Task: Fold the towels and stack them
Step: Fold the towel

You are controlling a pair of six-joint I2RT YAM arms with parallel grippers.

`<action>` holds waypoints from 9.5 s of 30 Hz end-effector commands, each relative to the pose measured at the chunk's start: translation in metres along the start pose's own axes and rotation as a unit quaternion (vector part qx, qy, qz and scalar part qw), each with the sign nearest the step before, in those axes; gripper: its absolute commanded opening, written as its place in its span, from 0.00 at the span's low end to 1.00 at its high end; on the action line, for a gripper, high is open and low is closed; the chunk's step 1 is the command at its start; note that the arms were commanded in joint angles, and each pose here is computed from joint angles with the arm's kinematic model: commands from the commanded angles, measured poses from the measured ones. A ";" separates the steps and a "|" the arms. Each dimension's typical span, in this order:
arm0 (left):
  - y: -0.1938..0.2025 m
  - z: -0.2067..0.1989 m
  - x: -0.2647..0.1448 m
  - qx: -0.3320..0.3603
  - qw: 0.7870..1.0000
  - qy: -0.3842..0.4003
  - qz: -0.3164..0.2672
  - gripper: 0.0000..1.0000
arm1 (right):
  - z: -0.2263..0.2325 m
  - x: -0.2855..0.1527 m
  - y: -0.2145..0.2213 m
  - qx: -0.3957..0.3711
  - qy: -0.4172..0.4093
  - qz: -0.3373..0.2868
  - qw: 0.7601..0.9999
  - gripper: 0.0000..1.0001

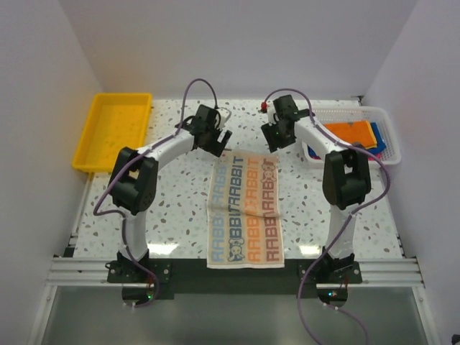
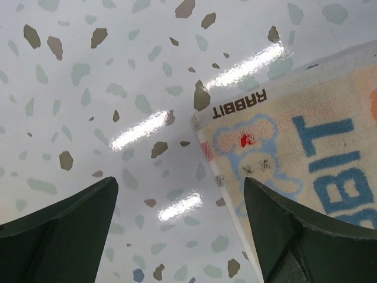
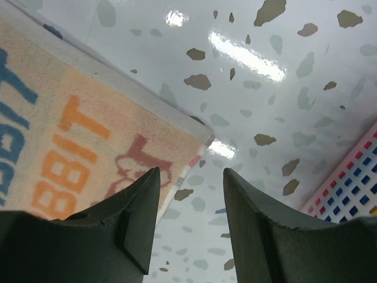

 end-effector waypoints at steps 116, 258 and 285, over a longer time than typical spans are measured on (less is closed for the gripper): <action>0.021 -0.010 -0.074 -0.114 0.993 0.004 -0.002 0.00 | -0.021 -0.094 -0.006 0.020 0.084 -0.094 0.992 0.00; 0.098 -0.165 -0.096 -0.225 0.967 0.106 0.061 0.53 | 0.057 -0.045 0.198 0.110 0.021 0.050 0.992 0.28; 0.078 -0.066 -0.108 -0.088 0.996 0.006 0.003 0.83 | 0.057 -0.053 0.094 -0.049 -0.041 -0.001 0.998 0.58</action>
Point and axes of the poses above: each gripper's point midway between its finger pads, its own x axis out along the fingers, its own z axis along the line the jaws close on, y = z × x, the point moved 2 cm from there along -x, back along the fingers, and after that the axes turned 15 degrees about x, right-handed, at the moved point
